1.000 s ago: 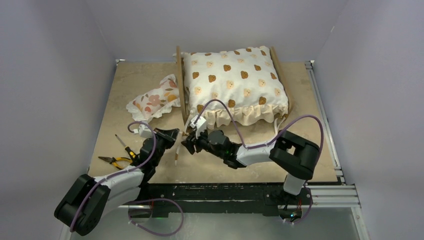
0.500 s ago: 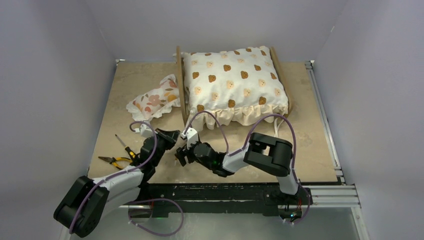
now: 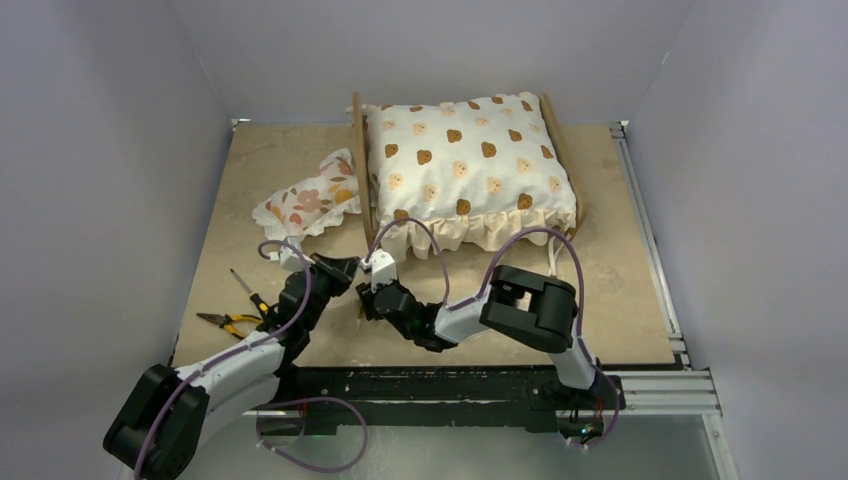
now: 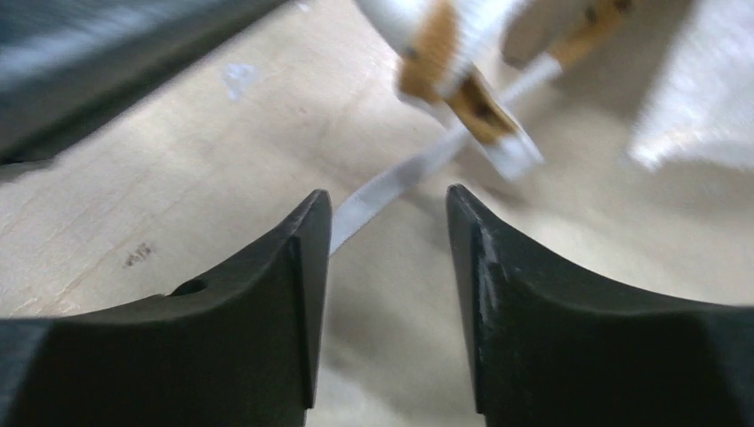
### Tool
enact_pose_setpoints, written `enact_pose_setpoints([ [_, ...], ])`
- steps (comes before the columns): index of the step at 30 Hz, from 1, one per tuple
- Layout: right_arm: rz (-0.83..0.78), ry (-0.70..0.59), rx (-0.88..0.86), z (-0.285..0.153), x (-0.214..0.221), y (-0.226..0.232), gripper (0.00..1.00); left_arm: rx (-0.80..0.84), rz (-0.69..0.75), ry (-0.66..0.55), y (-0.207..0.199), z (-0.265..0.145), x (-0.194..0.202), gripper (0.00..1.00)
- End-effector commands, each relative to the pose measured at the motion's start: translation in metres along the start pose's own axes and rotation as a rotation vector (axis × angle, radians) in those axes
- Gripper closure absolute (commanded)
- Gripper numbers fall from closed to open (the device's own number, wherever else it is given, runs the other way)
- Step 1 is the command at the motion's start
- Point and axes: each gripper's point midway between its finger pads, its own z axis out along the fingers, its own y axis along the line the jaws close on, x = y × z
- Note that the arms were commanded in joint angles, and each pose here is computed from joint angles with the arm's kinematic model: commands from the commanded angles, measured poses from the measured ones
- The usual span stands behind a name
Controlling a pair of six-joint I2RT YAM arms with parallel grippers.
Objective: Set up the pet bed
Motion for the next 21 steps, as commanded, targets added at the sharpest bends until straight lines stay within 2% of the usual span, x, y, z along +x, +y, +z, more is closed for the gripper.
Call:
enact_pose_setpoints([
  [1, -0.016, 0.241, 0.234, -0.038, 0.063, -0.058, 0.53, 0.028, 0.045, -0.048, -0.02, 0.003, -0.017, 1.0],
  [4, -0.008, 0.29, 0.317, -0.057, 0.073, -0.079, 0.67, 0.023, 0.075, -0.065, -0.024, 0.002, -0.023, 1.0],
  [7, 0.011, 0.326, 0.366, -0.069, 0.082, -0.093, 0.76, 0.021, 0.096, -0.083, -0.026, 0.0, -0.029, 1.0],
  [12, 0.009, 0.345, 0.323, -0.066, 0.087, -0.09, 0.91, 0.026, 0.118, -0.089, -0.029, -0.002, -0.032, 1.0],
  [14, 0.006, 0.349, 0.314, -0.064, 0.088, -0.087, 1.0, 0.028, 0.126, -0.087, -0.03, -0.002, -0.032, 1.0],
  [21, 0.053, 0.337, 0.36, -0.077, 0.073, -0.1, 1.0, 0.04, 0.21, -0.161, -0.061, -0.009, -0.064, 1.0],
])
